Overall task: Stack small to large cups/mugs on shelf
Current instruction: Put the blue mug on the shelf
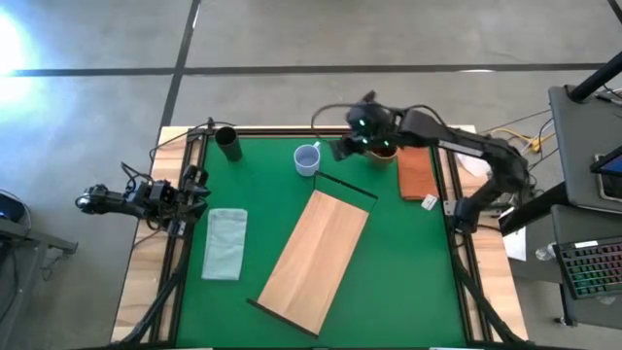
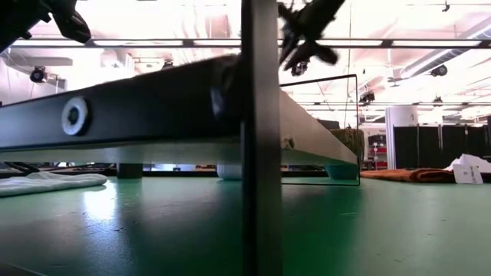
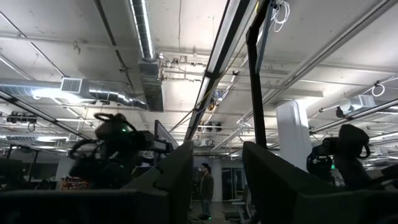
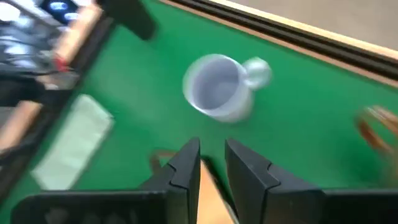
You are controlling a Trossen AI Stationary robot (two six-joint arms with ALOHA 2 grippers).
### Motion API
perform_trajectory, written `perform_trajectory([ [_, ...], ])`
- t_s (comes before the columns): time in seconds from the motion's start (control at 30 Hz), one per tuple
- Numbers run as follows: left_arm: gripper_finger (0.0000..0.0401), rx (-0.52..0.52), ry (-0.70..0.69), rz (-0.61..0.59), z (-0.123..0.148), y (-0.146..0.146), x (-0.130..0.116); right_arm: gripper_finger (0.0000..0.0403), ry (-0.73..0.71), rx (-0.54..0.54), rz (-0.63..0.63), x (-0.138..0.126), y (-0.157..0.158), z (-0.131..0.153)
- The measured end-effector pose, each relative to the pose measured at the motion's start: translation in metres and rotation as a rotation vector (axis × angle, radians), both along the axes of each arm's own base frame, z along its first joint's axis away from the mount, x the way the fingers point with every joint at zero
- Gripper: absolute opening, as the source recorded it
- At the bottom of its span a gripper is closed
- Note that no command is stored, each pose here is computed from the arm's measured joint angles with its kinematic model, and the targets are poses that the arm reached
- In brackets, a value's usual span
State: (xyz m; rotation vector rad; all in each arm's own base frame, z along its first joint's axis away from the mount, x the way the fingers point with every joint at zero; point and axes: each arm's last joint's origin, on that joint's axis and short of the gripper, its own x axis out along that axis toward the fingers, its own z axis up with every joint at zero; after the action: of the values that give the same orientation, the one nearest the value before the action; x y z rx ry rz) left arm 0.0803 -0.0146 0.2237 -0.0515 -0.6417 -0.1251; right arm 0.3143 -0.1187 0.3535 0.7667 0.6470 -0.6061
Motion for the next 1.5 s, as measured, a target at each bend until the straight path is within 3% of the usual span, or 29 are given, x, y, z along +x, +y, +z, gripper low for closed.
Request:
perform_trajectory([
  [0.1,0.0125,0.002,-0.006,0.004,0.0,0.0,0.0,0.0068,-0.1,-0.029,0.076,0.015,-0.018,0.012],
  [0.23,0.0125,0.001,-0.084,0.009,0.006,0.001,-0.005,0.0068,-0.109,-0.034,0.08,0.026,-0.04,0.021],
  [0.5,0.0125,-0.154,-0.428,-0.121,0.027,0.006,-0.032,0.0077,-0.041,-0.005,0.079,0.028,-0.065,0.036],
  [0.6,0.0125,-0.195,-0.459,-0.152,0.03,0.007,-0.035,0.0088,-0.054,-0.018,0.083,0.034,-0.068,0.04],
  [0.8,0.0125,-0.283,-0.5,0.101,0.051,0.014,-0.042,0.0105,-0.032,-0.045,0.118,0.042,-0.073,0.037],
  [0.87,0.0125,-0.363,-0.37,0.242,0.058,0.018,-0.035,0.0111,-0.005,-0.029,0.118,0.044,-0.075,0.031],
  [0.97,0.0125,-0.457,0.043,0.501,0.064,0.021,-0.014,0.0123,0.043,0.065,0.13,0.04,-0.087,0.017],
  [1.07,0.0125,-0.515,0.32,0.621,0.067,0.021,-0.002,0.0138,0.154,0.15,0.1,0.035,-0.107,-0.011],
  [1.3,0.0125,-0.475,0.475,0.653,0.085,0.018,0.013,0.0181,0.284,0.227,0.08,0.046,-0.139,-0.069],
  [1.5,0.0125,-0.563,0.558,0.637,0.072,0.017,0.019,0.0201,0.315,0.24,0.137,0.07,-0.133,-0.099],
])
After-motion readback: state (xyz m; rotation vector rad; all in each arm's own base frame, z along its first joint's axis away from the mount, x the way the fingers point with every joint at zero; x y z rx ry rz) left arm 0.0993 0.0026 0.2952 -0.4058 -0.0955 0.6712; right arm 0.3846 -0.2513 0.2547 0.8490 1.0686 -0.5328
